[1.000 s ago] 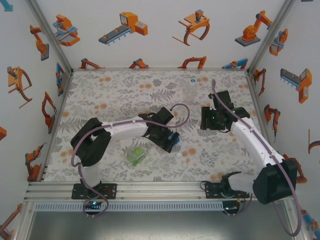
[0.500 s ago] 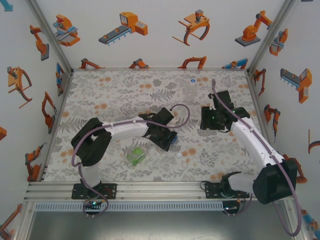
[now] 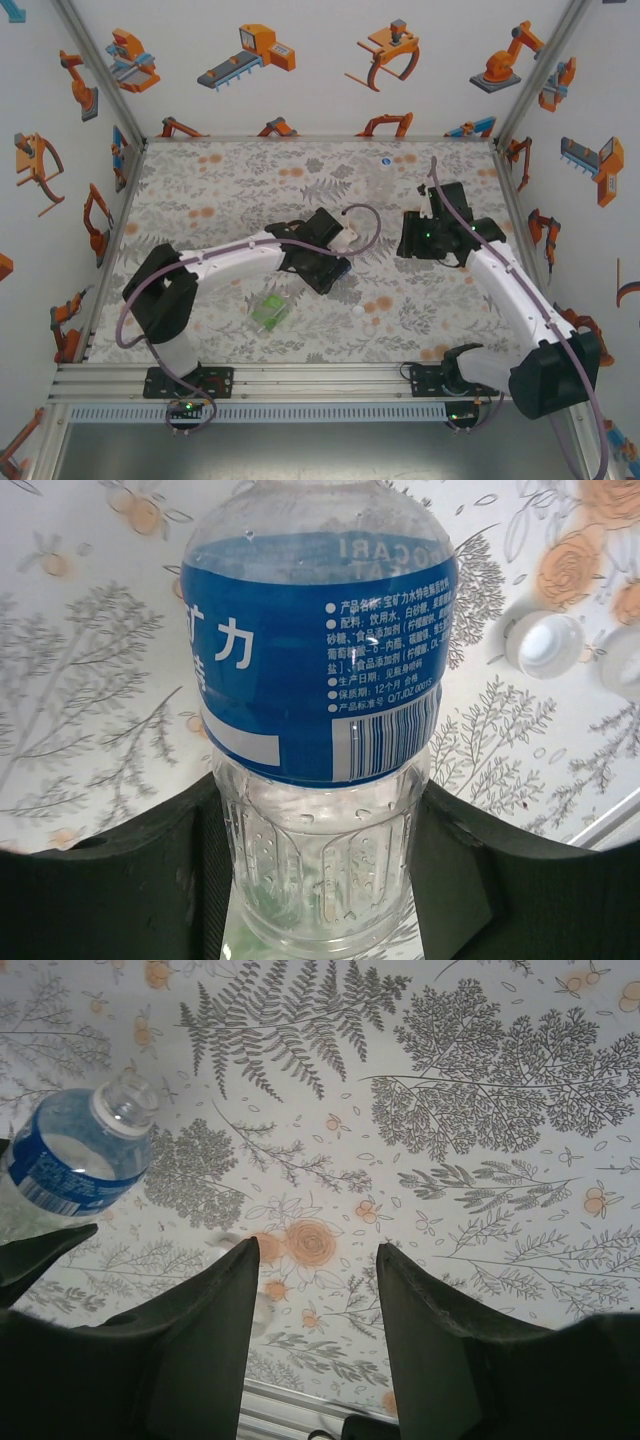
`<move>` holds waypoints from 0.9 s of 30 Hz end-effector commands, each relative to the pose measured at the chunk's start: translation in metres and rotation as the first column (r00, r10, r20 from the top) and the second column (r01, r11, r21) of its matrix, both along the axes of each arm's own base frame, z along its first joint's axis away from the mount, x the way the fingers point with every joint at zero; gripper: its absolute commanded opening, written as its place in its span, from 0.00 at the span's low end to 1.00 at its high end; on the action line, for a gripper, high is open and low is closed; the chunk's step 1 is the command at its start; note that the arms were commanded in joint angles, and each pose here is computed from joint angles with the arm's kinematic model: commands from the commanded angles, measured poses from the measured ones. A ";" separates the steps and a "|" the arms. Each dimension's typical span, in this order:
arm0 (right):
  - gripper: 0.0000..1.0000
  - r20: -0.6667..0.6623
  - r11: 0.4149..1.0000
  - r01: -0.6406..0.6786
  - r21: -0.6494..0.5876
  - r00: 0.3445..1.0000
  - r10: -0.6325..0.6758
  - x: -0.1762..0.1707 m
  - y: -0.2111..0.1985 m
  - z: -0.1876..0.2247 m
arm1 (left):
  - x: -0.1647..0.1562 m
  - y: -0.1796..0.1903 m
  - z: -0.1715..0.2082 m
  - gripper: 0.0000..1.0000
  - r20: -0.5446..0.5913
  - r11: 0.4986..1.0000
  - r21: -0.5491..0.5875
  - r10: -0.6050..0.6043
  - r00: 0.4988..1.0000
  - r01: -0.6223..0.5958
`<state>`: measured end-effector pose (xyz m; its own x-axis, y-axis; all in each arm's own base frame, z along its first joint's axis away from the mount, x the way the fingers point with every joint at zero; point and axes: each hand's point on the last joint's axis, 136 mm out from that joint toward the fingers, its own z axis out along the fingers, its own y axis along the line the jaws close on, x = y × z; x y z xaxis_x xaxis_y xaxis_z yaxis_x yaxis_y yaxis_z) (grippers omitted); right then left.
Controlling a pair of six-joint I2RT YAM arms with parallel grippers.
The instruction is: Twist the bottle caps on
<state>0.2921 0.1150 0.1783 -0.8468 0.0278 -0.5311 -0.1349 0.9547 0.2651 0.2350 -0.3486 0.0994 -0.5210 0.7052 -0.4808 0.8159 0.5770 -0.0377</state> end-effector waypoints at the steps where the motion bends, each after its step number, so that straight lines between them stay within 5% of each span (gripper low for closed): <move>1: 0.47 -0.033 0.999 -0.002 0.040 0.999 0.004 -0.012 0.010 -0.002 | 0.007 0.007 0.043 0.21 0.098 0.998 -0.024 -0.058 0.993 0.061; 4: 0.46 -0.041 0.999 -0.022 0.033 0.999 0.023 -0.018 0.018 -0.005 | 0.008 0.016 0.060 0.09 0.129 0.996 -0.030 -0.074 0.989 0.078; 12: 0.44 -0.132 0.998 -0.062 0.024 0.989 0.065 -0.039 0.051 -0.031 | 0.019 0.058 0.100 0.01 0.111 0.994 -0.108 -0.018 0.994 0.030; 27: 0.51 -0.209 0.963 -0.195 -0.184 0.966 0.155 -0.070 0.107 -0.090 | 0.054 0.158 0.127 0.00 0.300 0.957 -0.195 0.268 0.916 -0.216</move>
